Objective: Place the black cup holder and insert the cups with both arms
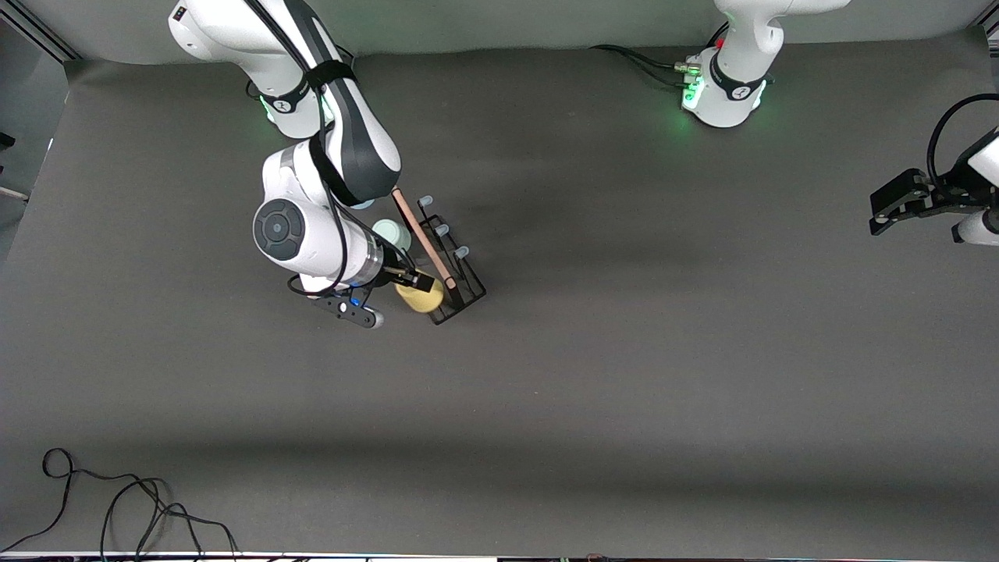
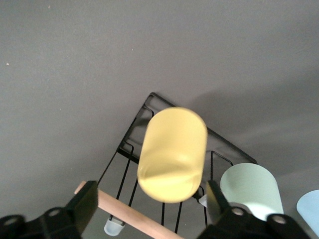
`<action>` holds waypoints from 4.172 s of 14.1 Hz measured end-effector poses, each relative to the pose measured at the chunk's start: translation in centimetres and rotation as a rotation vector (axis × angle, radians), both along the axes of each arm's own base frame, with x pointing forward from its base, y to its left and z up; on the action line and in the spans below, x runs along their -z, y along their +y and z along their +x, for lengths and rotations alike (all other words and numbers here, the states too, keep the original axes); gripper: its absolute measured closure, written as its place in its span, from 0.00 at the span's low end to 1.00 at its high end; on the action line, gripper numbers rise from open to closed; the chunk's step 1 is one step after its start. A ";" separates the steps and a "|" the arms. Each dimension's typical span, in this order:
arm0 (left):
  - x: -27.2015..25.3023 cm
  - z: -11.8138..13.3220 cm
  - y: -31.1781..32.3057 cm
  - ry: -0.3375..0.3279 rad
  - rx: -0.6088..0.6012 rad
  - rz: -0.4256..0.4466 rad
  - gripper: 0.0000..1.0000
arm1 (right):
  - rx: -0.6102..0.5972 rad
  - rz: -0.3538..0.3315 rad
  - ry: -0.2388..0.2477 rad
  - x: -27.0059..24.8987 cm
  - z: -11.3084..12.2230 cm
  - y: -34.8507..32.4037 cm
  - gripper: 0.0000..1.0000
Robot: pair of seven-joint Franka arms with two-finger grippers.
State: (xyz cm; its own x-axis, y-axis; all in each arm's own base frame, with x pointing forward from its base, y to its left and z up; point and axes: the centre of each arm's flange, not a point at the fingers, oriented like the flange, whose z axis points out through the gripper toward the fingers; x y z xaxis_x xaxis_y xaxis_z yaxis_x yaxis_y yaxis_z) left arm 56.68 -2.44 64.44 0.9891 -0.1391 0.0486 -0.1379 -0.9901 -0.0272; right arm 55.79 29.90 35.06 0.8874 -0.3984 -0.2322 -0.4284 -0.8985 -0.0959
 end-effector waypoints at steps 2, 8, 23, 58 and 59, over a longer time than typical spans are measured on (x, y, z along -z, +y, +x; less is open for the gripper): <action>0.0 0.0 0.1 0.000 -0.002 0.000 0.00 | -0.032 -0.064 -0.009 -2.7 0.8 -2.0 0.00; 0.1 0.2 0.6 -0.003 -0.010 0.001 0.00 | -0.093 -0.068 0.041 -19.4 1.7 -12.0 0.00; 0.5 0.2 0.4 0.012 -0.007 0.000 0.00 | -0.291 -0.156 -0.003 -25.8 2.0 -24.2 0.00; 0.0 0.0 0.0 0.002 0.003 0.015 0.00 | -0.457 -0.170 -0.133 -24.2 -1.1 -28.8 0.00; 0.0 0.0 0.0 0.002 0.003 0.015 0.00 | -0.454 -0.160 -0.135 -24.1 -1.1 -28.8 0.00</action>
State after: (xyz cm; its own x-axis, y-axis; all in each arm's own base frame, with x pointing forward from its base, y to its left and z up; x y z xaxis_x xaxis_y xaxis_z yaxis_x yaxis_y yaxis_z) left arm 56.66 -2.46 64.45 0.9887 -0.1427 0.0451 -0.1409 -0.9892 -0.0415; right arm 54.68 1.12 59.15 0.9974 0.0143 -0.0711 0.0165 -0.9994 0.0311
